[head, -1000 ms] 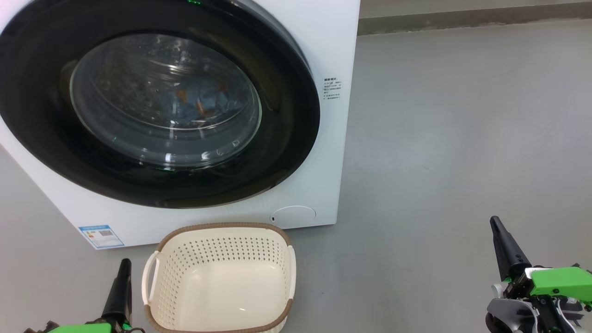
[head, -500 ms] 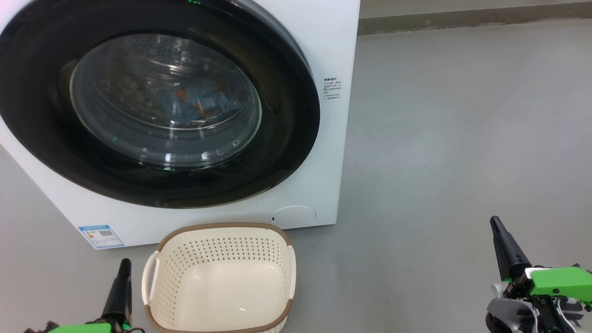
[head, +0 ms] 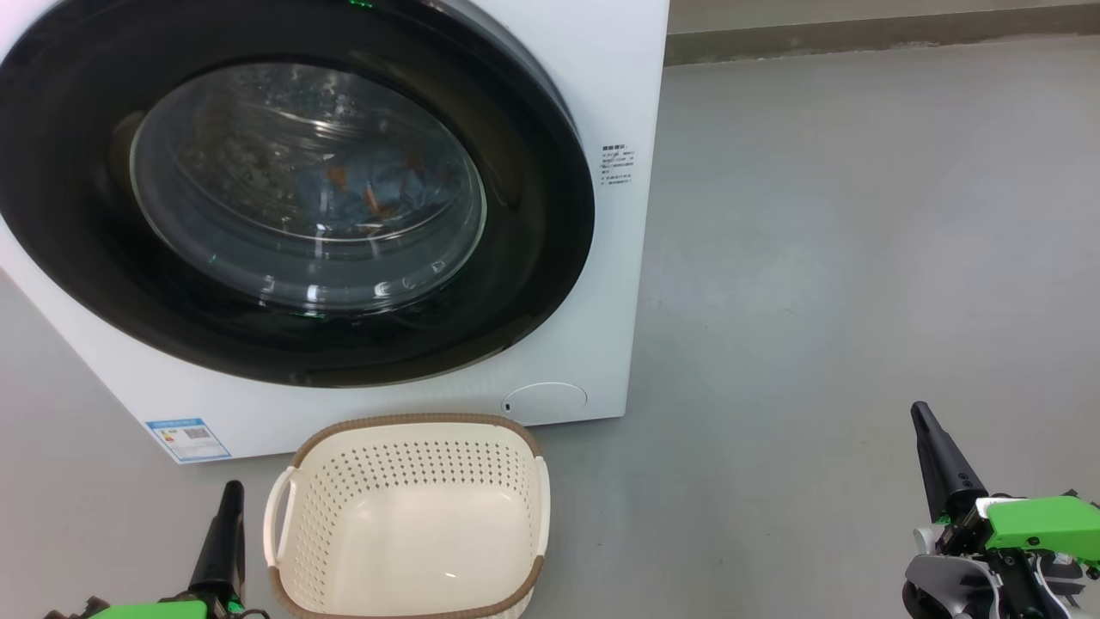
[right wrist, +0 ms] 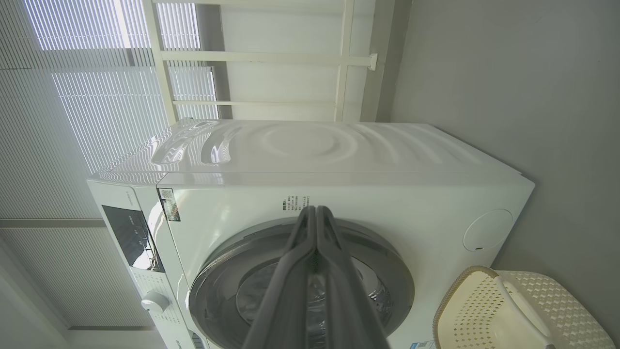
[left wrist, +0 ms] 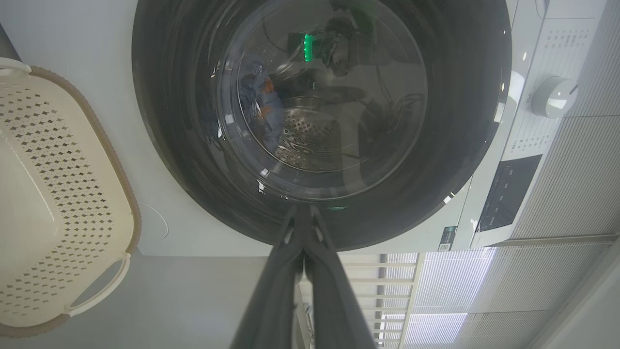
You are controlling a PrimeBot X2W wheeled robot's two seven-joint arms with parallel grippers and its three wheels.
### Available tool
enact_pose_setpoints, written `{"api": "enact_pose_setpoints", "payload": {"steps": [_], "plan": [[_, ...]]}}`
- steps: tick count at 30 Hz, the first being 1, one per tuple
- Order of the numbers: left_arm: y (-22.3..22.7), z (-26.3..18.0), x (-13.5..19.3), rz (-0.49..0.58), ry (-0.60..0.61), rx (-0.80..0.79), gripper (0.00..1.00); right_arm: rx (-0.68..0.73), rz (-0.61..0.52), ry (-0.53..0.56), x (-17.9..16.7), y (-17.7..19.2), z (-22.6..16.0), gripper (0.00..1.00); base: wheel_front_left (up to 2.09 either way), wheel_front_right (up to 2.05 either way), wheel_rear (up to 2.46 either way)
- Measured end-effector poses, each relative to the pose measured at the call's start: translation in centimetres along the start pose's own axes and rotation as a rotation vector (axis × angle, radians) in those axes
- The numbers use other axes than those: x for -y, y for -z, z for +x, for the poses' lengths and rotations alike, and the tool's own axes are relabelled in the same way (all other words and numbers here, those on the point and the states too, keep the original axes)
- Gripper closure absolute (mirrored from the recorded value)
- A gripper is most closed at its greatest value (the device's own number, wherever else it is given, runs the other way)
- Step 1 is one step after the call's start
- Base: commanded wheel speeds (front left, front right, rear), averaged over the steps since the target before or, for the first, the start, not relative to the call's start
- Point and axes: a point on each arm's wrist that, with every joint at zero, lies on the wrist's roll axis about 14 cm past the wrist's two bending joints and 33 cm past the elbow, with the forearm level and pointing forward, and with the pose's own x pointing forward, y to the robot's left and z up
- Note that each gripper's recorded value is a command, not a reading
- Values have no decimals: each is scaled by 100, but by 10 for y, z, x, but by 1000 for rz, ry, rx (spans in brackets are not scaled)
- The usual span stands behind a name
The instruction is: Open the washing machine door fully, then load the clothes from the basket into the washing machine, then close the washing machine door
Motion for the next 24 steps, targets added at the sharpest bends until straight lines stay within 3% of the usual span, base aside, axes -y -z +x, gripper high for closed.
{"api": "enact_pose_setpoints", "payload": {"steps": [24], "plan": [[0, 0, 0, 0, 0, 0, 100, 0, 0, 0, 0, 0, 0, 100, 0, 0, 0]]}}
